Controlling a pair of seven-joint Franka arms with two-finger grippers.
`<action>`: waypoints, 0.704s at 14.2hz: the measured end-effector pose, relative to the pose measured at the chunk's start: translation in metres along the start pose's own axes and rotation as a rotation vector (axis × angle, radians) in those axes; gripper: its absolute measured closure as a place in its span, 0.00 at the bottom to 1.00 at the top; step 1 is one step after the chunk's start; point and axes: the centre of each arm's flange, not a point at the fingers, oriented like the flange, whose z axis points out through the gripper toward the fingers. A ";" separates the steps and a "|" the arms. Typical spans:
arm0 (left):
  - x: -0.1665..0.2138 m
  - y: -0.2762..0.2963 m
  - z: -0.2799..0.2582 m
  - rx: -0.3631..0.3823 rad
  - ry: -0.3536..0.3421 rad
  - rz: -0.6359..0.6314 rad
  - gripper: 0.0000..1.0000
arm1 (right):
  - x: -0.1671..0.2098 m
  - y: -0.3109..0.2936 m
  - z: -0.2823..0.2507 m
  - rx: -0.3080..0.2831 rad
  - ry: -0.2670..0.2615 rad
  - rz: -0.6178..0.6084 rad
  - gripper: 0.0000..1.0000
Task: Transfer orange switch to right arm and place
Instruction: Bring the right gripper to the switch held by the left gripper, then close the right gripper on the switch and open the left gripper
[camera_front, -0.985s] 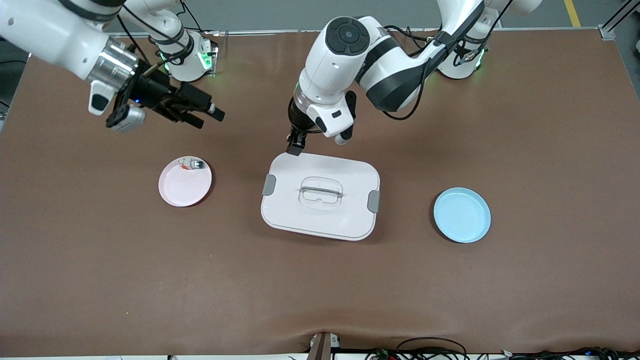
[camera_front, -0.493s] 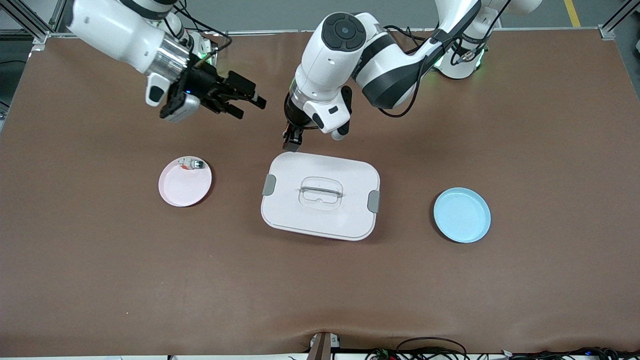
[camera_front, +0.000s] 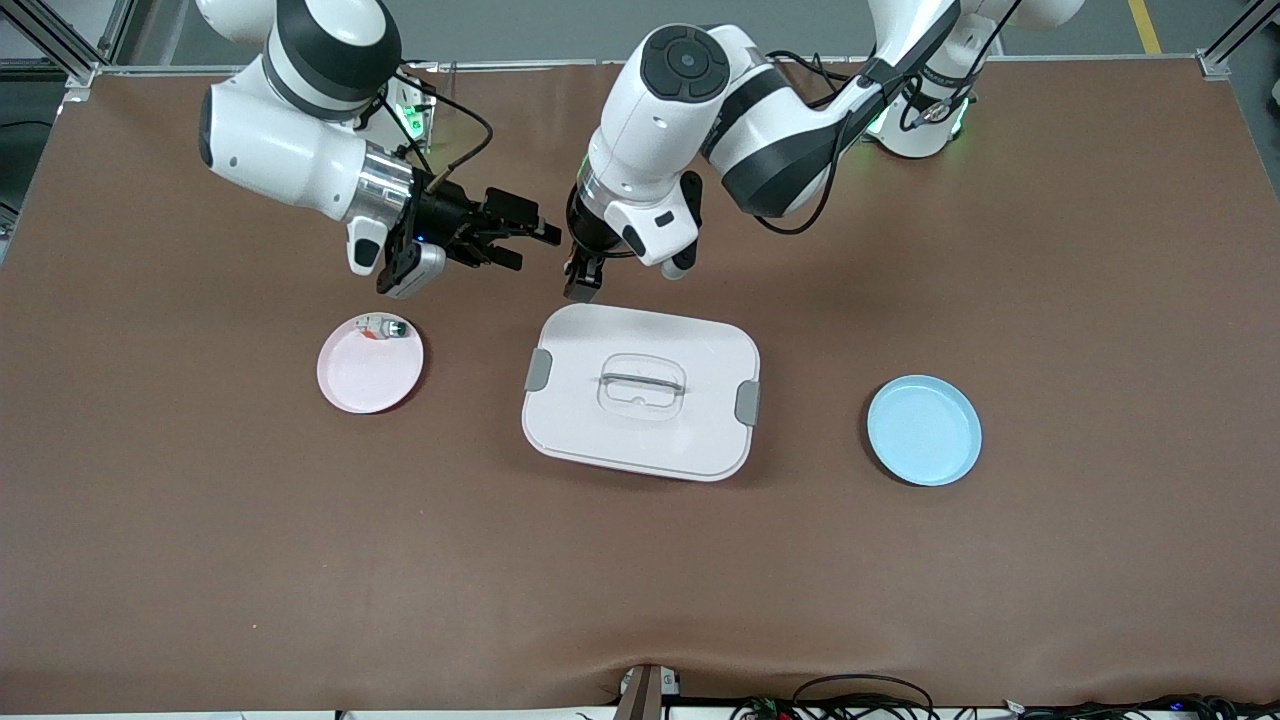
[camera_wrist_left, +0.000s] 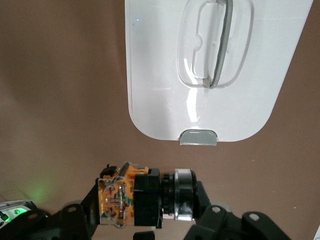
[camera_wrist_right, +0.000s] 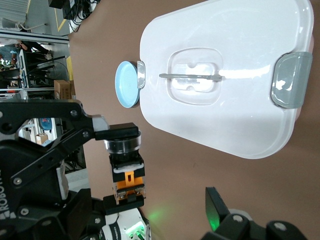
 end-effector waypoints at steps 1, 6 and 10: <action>0.000 0.000 0.000 0.000 0.000 0.000 0.28 | 0.001 0.000 0.002 0.021 0.000 0.011 0.00; 0.000 0.000 0.000 0.001 0.000 0.000 0.28 | 0.005 0.003 0.010 0.066 -0.002 0.016 0.00; -0.001 -0.001 0.000 0.001 0.000 0.001 0.28 | 0.005 0.006 0.015 0.062 -0.008 0.002 0.00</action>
